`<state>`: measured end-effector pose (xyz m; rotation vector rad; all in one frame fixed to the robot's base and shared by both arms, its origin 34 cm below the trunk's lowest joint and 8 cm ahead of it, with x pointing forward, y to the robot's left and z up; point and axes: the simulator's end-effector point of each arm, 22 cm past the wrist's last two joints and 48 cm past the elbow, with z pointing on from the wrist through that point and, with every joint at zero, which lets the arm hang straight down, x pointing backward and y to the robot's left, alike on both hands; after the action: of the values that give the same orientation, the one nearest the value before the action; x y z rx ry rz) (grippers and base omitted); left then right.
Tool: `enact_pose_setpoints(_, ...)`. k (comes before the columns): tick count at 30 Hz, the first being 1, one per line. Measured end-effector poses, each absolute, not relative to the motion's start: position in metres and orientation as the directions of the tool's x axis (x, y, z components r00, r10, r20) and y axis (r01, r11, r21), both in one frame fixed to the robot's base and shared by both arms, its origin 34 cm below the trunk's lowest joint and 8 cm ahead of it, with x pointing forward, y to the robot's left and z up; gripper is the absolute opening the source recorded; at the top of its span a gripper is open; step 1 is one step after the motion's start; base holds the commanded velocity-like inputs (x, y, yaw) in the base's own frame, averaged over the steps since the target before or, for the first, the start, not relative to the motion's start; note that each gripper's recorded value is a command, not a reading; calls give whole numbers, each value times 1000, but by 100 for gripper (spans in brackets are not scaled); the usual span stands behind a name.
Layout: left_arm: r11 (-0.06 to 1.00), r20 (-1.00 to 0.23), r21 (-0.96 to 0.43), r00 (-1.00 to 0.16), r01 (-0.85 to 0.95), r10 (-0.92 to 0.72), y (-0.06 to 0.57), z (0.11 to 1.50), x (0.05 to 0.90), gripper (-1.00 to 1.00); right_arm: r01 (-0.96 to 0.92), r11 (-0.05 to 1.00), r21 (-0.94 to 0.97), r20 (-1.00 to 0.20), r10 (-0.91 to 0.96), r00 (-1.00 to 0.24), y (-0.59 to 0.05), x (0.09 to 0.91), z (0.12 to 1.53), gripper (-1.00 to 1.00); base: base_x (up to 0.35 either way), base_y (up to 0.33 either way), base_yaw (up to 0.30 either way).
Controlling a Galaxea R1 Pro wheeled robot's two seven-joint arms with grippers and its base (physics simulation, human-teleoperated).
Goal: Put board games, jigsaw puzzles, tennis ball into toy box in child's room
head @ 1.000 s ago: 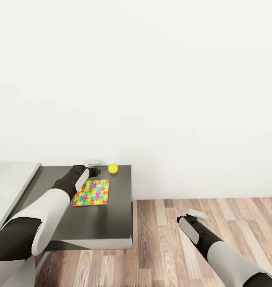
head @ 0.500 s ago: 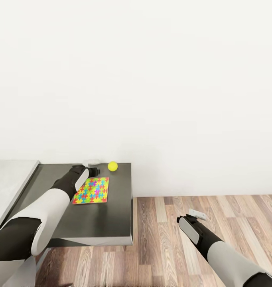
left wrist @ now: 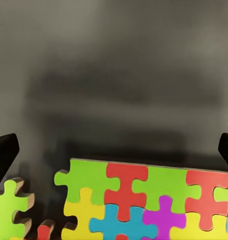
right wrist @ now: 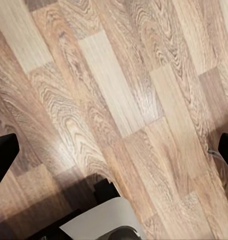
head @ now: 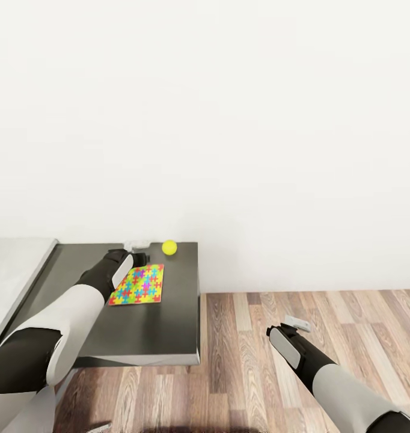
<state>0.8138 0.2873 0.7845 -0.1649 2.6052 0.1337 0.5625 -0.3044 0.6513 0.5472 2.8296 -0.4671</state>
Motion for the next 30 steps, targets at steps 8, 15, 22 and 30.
enact_pose_setpoints(8, 987, -516, 62, -851, -145, -93, 288, 778, 815, 100, 390, 880, -270, -261, 324, -910, -304, 558, 645, 100, 0, 0, 0)
enact_pose_setpoints(15, 987, -536, 58, -839, -150, -96, 288, 774, 819, 100, 387, 880, -275, -251, 323, -913, -305, 554, 640, 100, 0, 0, 0)
enact_pose_setpoints(22, 987, -532, 59, -841, -150, -97, 288, 768, 818, 100, 384, 880, -279, -244, 322, -915, -305, 551, 637, 100, 0, 0, 0)
enact_pose_setpoints(30, 987, -531, 58, -842, -150, -97, 288, 768, 817, 100, 385, 880, -277, -244, 323, -915, -304, 551, 636, 100, 0, 0, 0)
